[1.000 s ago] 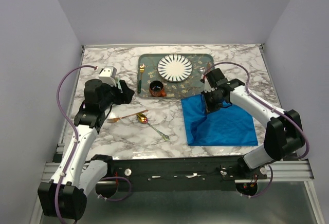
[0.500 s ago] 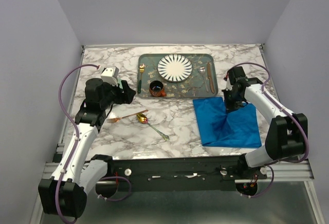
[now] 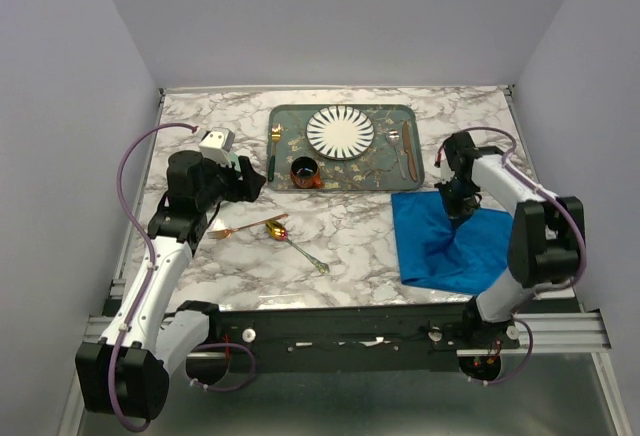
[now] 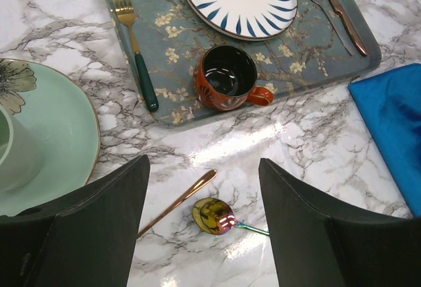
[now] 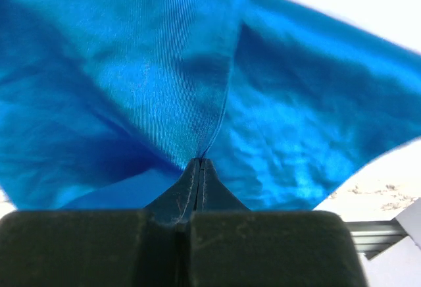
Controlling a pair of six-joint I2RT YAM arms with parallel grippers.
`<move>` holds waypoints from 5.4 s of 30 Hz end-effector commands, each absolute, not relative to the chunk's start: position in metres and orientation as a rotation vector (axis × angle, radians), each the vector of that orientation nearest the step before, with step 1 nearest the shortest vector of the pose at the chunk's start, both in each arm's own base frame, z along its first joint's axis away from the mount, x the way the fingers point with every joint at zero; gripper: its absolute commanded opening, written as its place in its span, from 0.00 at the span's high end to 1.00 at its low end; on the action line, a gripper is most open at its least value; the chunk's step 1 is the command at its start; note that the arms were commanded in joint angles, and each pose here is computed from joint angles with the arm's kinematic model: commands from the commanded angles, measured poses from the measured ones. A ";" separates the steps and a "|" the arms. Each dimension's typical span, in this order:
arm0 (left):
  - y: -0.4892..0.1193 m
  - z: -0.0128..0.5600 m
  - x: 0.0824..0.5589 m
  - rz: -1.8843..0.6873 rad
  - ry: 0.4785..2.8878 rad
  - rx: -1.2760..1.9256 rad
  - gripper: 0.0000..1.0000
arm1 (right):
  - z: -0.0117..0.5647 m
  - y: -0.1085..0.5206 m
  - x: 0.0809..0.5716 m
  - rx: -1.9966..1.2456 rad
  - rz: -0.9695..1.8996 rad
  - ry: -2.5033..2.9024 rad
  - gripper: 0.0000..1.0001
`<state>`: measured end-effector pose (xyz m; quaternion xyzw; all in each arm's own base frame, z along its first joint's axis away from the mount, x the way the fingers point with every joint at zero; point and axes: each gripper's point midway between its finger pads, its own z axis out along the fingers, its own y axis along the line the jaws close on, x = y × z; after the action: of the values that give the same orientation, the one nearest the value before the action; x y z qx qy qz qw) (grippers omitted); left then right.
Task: Fold the napkin into a case and place the utensils inside
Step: Fold the rectangle-folded napkin at the center of the board, then rotate the square-folded napkin at the center of the board.
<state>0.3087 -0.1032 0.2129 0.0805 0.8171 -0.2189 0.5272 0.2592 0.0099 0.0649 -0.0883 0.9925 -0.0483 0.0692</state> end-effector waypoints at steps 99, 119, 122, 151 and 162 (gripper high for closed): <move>-0.095 0.215 0.309 -0.490 1.967 0.264 0.01 | 0.062 0.064 0.294 -0.503 0.137 2.989 0.54; -0.124 0.200 0.268 -0.515 1.971 0.710 0.01 | 0.025 0.081 0.256 -0.450 0.605 3.142 0.38; -0.124 0.203 0.269 -0.511 1.962 0.713 0.01 | 0.014 0.080 0.243 -0.422 0.611 3.185 0.39; -0.167 0.246 0.267 -0.656 1.771 0.934 0.01 | 0.166 0.158 0.286 -0.834 0.847 2.418 0.36; -0.255 0.175 0.257 -0.706 2.007 1.003 0.31 | 0.084 0.193 0.302 -0.703 1.045 2.676 0.59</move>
<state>0.2499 -0.2302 0.1970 0.4276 0.7540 -0.2765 0.4150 0.2961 0.1872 0.1075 -0.2605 0.8931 0.3484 0.1144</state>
